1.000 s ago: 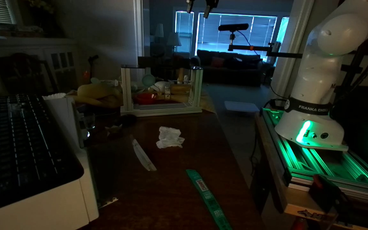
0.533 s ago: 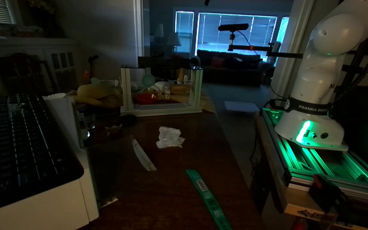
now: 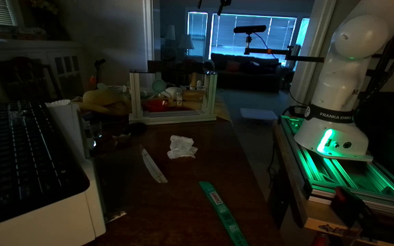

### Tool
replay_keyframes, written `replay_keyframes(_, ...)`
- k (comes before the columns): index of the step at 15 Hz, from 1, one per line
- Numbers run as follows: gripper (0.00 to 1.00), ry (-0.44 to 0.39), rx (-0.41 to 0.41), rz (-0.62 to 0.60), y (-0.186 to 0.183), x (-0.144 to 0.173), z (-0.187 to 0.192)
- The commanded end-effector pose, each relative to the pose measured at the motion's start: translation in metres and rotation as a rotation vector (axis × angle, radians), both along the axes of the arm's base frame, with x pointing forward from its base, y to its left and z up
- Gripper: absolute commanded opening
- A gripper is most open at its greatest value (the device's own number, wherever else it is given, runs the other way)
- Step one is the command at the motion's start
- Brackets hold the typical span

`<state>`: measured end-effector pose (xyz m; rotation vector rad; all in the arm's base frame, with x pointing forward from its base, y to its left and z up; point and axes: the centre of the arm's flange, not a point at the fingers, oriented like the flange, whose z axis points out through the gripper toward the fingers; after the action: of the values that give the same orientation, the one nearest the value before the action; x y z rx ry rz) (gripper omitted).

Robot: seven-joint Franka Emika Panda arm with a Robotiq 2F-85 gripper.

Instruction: Pick up the roller and move it left and right over the table

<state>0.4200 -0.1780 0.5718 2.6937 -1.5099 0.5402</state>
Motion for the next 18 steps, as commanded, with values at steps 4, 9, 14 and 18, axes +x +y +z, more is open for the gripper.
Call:
replay_keyframes(4,1.00,0.101,0.068,-0.023,-0.029,0.047,-0.038)
replay_keyframes(9,1.00,0.135,0.102,-0.021,-0.043,0.056,-0.073)
replay_keyframes(14,1.00,0.112,0.128,-0.001,-0.060,0.053,-0.099)
replay_keyframes(18,1.00,0.070,0.179,0.033,-0.069,0.053,-0.120)
